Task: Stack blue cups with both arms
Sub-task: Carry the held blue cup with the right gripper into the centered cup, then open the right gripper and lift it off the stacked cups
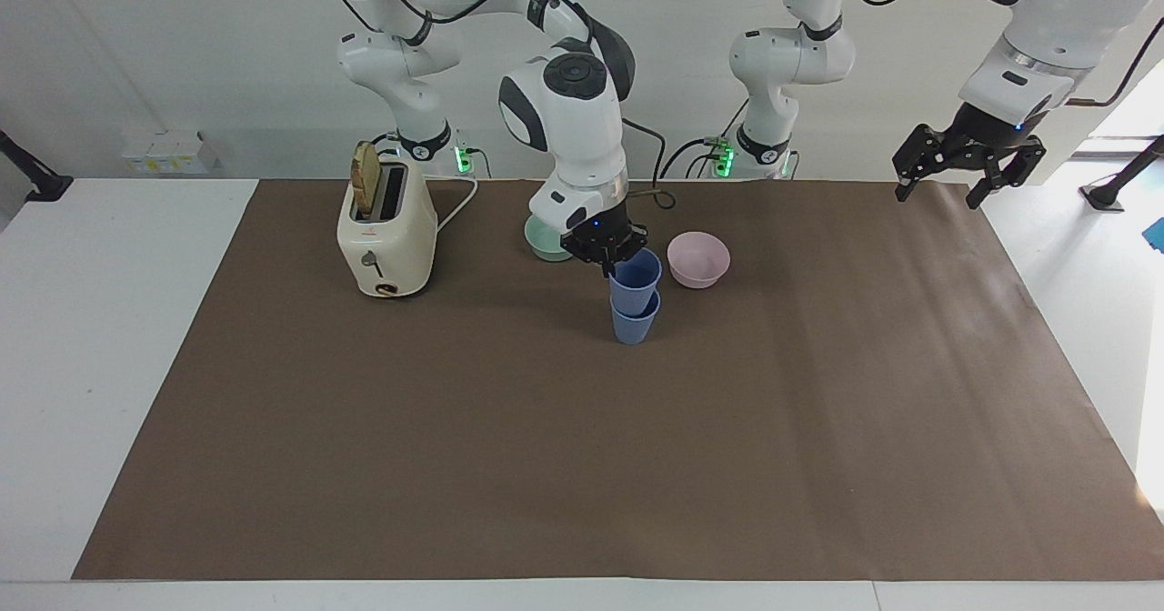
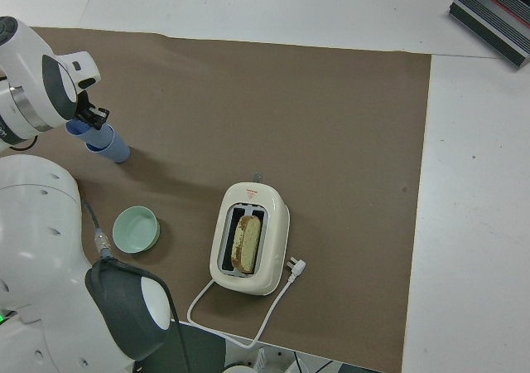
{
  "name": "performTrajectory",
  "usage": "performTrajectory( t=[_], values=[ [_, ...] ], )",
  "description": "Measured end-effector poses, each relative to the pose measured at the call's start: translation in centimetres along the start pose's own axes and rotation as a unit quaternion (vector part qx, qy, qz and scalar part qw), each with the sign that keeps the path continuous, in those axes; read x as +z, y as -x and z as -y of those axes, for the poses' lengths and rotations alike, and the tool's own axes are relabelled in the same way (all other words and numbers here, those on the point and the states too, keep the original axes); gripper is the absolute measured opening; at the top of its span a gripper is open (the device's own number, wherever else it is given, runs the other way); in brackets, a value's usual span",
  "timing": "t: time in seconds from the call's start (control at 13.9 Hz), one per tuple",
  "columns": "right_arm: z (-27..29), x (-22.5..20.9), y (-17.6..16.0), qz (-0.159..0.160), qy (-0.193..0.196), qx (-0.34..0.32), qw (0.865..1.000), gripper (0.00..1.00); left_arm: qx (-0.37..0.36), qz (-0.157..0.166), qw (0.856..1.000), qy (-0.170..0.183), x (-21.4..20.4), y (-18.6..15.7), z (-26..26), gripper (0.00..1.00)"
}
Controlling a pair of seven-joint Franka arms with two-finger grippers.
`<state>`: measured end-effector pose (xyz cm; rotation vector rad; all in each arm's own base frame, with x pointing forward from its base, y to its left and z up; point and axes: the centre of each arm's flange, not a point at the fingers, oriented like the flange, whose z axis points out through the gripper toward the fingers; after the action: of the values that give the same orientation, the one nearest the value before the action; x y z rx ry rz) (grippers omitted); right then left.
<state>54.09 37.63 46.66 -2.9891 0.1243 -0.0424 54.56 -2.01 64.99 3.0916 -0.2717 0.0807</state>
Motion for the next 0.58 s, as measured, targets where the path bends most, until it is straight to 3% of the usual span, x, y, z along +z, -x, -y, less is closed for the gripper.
performTrajectory(
  t=[0.58],
  values=[
    [0.0, 4.2, -0.6, 0.009, -0.002, 0.003, 1.000, 0.05, 0.000, 0.000, 1.000, 0.000, 0.0, 0.0, 0.0, 1.00]
  ],
)
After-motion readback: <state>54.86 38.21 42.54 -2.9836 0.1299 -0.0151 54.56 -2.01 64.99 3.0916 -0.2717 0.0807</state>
